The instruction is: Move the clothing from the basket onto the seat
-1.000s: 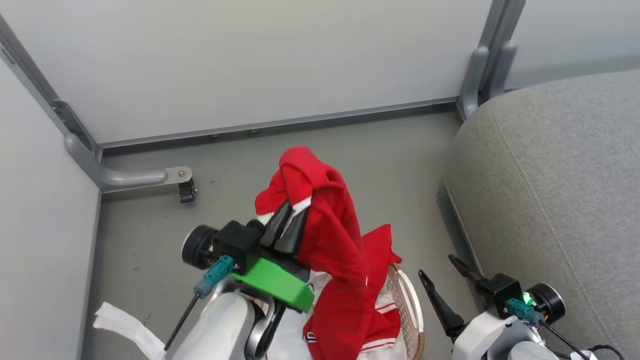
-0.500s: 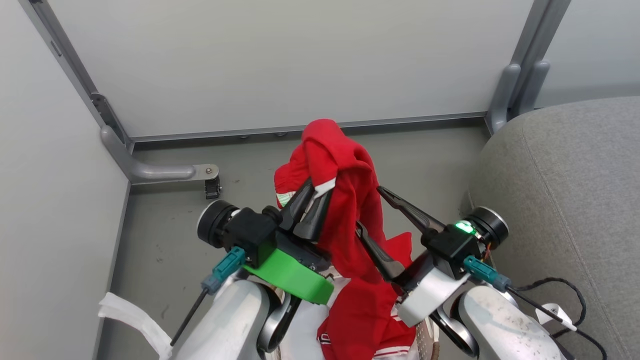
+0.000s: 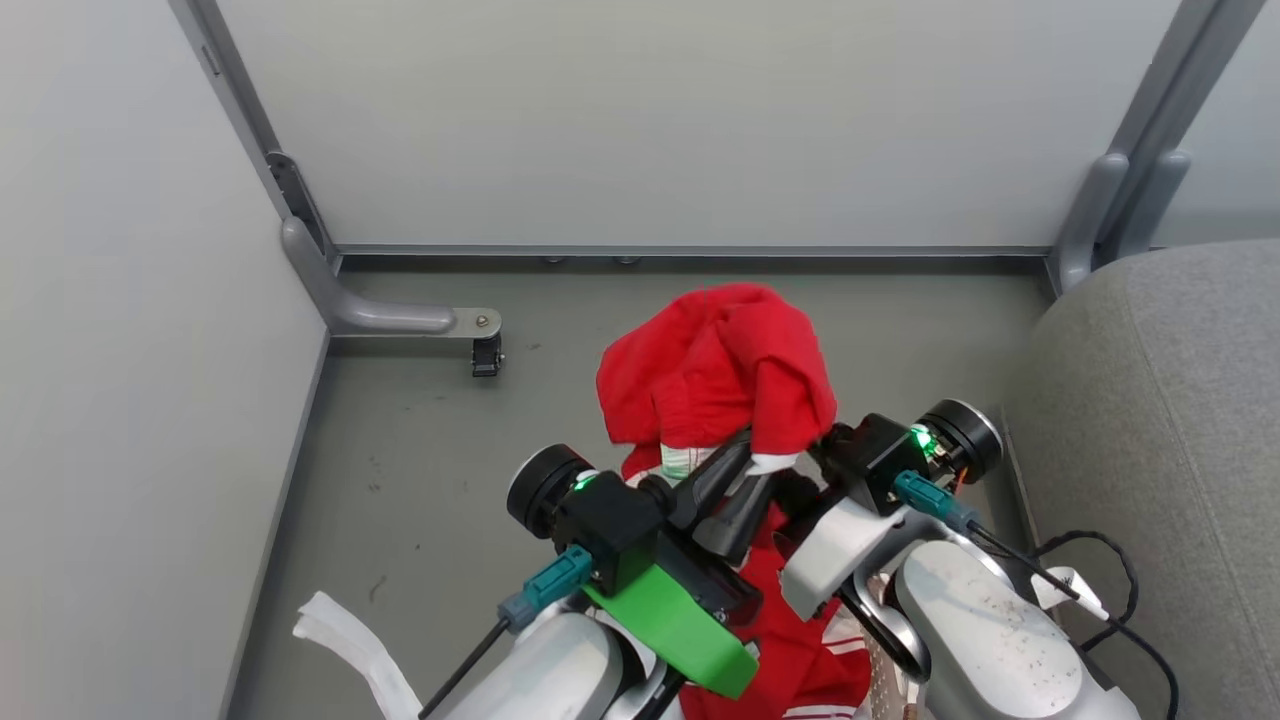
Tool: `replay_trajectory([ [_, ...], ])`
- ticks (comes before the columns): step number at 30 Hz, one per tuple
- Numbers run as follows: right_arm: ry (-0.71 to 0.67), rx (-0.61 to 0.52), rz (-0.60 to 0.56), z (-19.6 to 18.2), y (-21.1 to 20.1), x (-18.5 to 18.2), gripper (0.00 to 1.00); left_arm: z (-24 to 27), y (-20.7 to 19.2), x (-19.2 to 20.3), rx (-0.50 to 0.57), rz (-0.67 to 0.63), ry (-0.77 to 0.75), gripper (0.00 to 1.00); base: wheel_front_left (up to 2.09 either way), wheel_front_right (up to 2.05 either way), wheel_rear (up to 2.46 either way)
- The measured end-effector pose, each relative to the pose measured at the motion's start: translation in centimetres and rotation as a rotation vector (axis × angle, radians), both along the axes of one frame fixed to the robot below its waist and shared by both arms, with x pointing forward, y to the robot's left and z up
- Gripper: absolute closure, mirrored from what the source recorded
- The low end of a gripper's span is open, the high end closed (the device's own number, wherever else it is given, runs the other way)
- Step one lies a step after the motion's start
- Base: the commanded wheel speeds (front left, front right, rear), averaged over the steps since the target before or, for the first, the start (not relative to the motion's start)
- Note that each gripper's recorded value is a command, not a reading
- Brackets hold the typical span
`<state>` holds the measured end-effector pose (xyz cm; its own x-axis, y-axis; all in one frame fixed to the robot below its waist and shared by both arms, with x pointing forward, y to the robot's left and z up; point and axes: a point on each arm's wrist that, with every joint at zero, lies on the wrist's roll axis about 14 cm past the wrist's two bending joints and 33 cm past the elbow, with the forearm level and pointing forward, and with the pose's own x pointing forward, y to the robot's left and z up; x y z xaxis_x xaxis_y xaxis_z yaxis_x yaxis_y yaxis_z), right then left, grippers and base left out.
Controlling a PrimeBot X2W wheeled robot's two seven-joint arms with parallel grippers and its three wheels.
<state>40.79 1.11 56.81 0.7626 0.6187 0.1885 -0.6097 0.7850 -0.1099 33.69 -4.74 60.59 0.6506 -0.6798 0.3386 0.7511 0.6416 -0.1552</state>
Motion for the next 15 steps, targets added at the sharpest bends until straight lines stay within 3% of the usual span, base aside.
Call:
replay_trajectory([
  [7,0.011,0.052,0.015,0.7,0.8,0.2,1.0,-0.4,1.4,0.6,0.004,0.051,0.014,1.0,0.0,0.0,0.0],
  [8,0.012,0.061,0.005,0.8,0.4,0.2,1.0,-0.4,1.6,0.8,0.009,0.06,0.008,0.62,0.0,0.0,0.0],
  [9,0.016,0.072,-0.01,0.8,-0.1,0.3,1.0,-0.4,1.6,0.9,0.012,0.065,0.007,0.0,0.0,0.0,0.0],
  [15,0.06,0.111,-0.136,-0.6,-4.4,0.0,1.0,-2.1,1.2,1.5,0.039,0.065,0.038,0.0,0.0,0.0,0.0],
])
